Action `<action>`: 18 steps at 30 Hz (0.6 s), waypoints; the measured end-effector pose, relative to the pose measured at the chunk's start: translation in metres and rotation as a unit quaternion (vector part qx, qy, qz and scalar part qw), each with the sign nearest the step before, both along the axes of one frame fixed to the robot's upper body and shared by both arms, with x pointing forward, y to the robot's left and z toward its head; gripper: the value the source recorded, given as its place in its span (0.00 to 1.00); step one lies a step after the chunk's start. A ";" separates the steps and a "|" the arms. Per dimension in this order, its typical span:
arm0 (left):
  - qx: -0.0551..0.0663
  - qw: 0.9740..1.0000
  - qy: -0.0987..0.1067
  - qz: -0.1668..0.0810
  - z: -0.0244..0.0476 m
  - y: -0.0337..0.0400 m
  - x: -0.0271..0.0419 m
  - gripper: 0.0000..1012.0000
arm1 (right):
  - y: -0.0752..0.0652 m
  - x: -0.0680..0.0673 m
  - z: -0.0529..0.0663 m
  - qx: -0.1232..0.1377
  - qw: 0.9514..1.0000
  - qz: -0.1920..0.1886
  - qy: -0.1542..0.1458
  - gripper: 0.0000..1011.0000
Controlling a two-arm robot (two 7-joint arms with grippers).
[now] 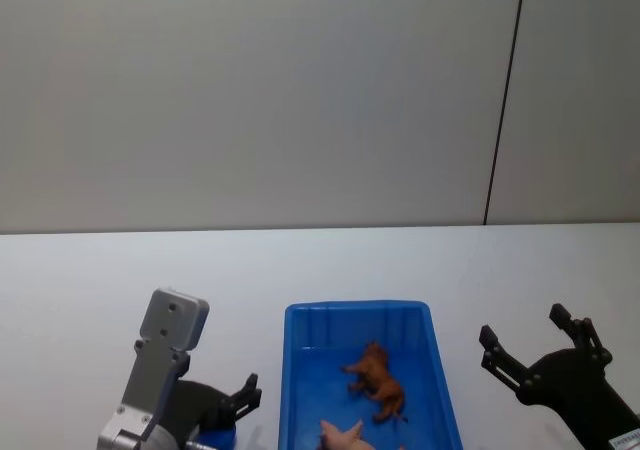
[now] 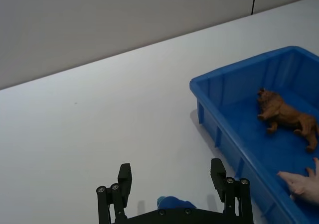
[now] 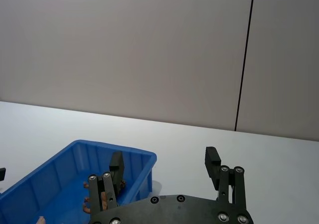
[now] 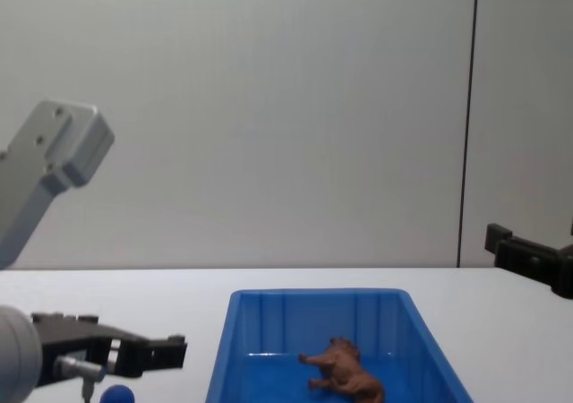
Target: Pick up the two dolls from the table and place them into the box.
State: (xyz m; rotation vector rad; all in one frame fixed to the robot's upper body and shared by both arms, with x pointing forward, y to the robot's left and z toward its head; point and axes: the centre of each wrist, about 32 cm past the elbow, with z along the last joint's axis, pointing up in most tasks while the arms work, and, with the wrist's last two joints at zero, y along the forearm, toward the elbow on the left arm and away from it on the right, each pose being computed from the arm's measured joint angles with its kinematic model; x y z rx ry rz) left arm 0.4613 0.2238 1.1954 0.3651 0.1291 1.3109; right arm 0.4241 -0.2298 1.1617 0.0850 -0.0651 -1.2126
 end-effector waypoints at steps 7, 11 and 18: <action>-0.002 1.000 0.021 0.003 -0.0086 0.0037 0.0009 0.99 | 0.000 0.000 0.000 0.000 1.000 0.000 0.000 0.99; -0.002 1.000 0.031 0.005 -0.0130 0.0053 0.0010 0.94 | 0.000 0.000 0.000 0.000 1.000 0.000 0.000 0.99; -0.002 0.999 0.045 0.008 -0.0205 0.0081 0.0018 0.77 | 0.000 0.000 0.000 0.000 1.000 0.000 0.000 0.99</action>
